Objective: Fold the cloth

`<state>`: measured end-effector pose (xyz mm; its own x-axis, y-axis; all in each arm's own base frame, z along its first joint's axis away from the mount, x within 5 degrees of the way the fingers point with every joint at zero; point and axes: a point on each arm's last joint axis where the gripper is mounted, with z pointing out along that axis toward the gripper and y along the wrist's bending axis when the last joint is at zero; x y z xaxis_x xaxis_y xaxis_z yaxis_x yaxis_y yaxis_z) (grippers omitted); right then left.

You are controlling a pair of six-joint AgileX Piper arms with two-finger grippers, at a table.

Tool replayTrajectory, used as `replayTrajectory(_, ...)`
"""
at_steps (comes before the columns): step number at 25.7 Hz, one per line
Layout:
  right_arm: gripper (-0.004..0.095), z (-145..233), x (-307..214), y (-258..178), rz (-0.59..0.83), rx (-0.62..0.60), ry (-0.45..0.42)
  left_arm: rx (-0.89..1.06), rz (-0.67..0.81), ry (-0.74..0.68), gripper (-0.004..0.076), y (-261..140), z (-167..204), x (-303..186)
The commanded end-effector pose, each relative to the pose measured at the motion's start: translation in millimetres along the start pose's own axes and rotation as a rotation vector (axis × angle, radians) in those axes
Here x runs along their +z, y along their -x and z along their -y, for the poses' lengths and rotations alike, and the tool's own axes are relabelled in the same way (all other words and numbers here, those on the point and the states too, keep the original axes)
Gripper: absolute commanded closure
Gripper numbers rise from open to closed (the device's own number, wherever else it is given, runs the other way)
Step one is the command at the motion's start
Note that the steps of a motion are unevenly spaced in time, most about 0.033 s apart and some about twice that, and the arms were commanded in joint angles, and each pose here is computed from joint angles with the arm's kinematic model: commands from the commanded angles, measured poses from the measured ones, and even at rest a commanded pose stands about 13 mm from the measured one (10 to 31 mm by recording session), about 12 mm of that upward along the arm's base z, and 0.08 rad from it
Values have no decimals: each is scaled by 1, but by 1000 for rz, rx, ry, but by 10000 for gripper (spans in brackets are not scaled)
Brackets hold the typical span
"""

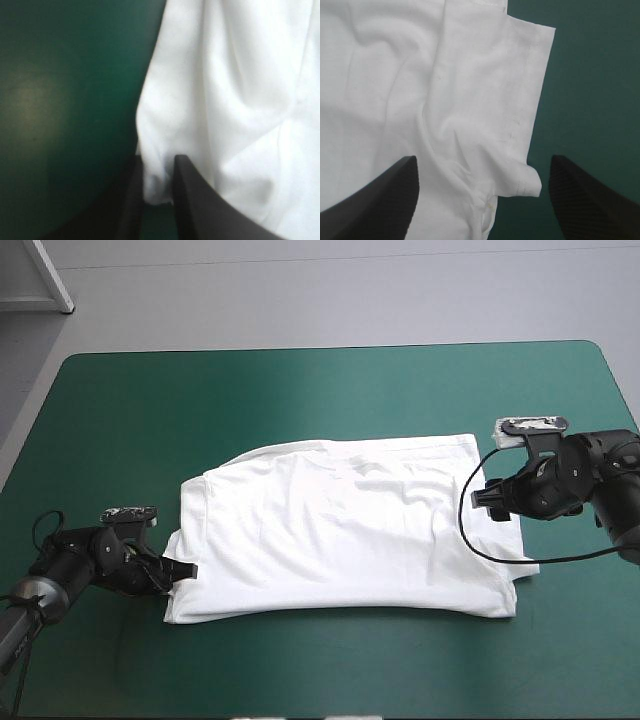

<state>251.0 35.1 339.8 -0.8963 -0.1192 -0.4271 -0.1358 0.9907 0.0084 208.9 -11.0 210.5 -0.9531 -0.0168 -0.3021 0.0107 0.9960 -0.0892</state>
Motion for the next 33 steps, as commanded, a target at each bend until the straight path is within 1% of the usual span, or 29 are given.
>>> replayTrajectory(1,238,2,-18,4,84,-7,-11,10,66,-13,722,8,2,-9)
replayTrajectory(2,238,2,-18,4,82,-7,-11,17,68,-10,732,8,2,-9)
replayTrajectory(6,238,2,-18,4,82,-7,-11,34,101,14,734,9,0,-18)
replayTrajectory(12,238,2,-18,4,82,-4,-6,3,258,53,734,15,0,-59)
replayTrajectory(18,238,2,-18,4,82,-4,-6,-43,385,153,734,10,-8,-98)
replayTrajectory(21,238,2,-19,3,86,5,-5,-49,428,149,734,7,-7,-110)
replayTrajectory(22,238,2,-20,3,87,5,-5,-48,433,123,734,7,-4,-111)
replayTrajectory(24,238,2,-20,4,94,4,-5,13,462,-77,734,9,15,-115)
replayTrajectory(27,238,2,-20,4,97,4,-5,99,464,-252,734,13,32,-112)
replayTrajectory(28,238,2,-20,4,97,4,-5,104,451,-279,734,16,34,-109)
replayTrajectory(30,238,2,-20,4,97,4,-5,133,374,-317,734,20,38,-96)
replayTrajectory(33,238,1,-20,4,95,6,-2,219,262,-385,734,27,57,-69)
